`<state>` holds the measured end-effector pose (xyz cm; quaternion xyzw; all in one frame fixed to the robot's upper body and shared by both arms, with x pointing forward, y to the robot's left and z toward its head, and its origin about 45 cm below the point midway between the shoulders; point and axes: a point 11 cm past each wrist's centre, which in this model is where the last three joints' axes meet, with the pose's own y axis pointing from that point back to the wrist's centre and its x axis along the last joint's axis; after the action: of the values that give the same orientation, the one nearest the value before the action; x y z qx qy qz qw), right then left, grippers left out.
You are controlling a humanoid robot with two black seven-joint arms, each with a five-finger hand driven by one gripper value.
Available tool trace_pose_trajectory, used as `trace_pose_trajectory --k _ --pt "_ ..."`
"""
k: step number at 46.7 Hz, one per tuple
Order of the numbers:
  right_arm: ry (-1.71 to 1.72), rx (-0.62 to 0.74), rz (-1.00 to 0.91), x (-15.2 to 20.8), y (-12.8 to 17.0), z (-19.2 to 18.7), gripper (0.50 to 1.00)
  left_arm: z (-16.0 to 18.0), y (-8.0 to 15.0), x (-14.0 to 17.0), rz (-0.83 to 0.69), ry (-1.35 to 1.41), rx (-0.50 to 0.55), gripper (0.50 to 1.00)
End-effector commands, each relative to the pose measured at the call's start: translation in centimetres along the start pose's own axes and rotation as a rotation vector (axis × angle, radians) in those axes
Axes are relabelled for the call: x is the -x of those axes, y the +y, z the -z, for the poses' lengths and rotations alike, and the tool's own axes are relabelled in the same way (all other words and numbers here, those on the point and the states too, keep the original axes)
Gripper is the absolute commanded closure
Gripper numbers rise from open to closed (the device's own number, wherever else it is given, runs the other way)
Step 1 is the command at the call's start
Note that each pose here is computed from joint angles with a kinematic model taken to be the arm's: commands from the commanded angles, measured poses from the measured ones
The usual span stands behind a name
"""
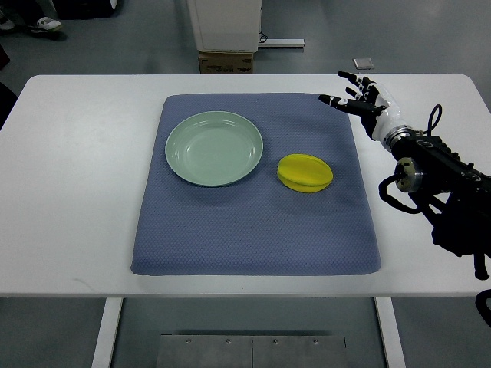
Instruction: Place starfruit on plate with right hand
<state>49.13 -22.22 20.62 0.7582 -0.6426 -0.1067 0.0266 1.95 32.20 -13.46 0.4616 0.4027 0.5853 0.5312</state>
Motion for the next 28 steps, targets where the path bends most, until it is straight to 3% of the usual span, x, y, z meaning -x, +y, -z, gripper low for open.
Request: trace_pose_trajectory --k 1,28 --pt "-0.003 0.002 -0.001 -0.05 0.04 -0.11 0.5 0.0 0.0 0.0 0.0 0.0 0.0 0.5" --pt "-0.005 0.009 -0.007 -0.27 0.18 -0.55 0.5 0.0 0.0 0.0 0.0 0.0 0.0 0.5"
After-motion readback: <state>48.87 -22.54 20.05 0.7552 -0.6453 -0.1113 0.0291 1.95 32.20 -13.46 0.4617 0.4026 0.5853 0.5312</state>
